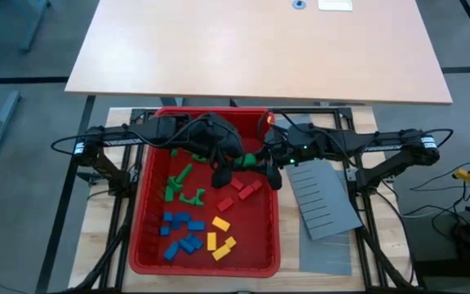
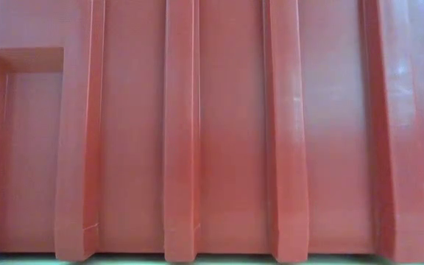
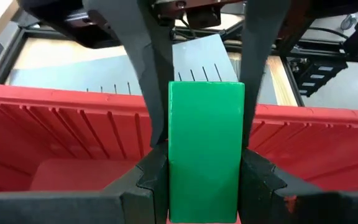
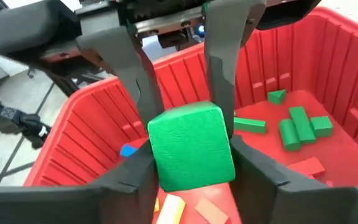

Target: Sort blocks

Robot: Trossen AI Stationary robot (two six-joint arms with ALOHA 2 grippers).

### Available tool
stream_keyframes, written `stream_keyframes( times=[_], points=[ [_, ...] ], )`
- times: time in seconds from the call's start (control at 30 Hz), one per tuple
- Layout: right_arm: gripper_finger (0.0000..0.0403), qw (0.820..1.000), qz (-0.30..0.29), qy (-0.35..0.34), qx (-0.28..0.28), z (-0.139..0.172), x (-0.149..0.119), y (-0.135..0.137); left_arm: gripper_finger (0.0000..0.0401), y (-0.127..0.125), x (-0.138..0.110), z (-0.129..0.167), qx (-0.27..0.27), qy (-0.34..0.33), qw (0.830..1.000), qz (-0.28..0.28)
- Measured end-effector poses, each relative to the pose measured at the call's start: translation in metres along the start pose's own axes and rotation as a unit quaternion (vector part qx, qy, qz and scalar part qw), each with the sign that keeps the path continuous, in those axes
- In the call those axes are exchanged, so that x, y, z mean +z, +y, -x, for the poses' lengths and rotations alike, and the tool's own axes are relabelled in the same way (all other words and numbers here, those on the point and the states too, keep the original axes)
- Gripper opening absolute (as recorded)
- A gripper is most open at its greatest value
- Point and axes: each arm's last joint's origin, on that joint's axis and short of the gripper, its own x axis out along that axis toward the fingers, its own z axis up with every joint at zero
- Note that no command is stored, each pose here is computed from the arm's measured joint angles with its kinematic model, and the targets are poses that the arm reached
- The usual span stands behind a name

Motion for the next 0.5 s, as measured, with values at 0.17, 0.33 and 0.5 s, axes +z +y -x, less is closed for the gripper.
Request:
stream_keyframes(
  times=[0.17,0.33,0.5],
  points=[
    [0.0113,1.0,0.007,0.007,0.003,-0.004,-0.002,-0.001,0.0111,0.0,-0.001,0.0,-0.006,0.005,1.0,0.015],
    [0.0113,1.0,0.006,0.001,0.002,0.001,0.0,0.0,0.0156,0.0,-0.001,0.0,0.0,0.006,1.0,0.014],
    [0.0113,1.0,0.005,0.001,-0.025,0.018,0.003,-0.002,0.029,0.0,-0.009,0.005,0.011,0.044,0.999,0.018]
  ],
)
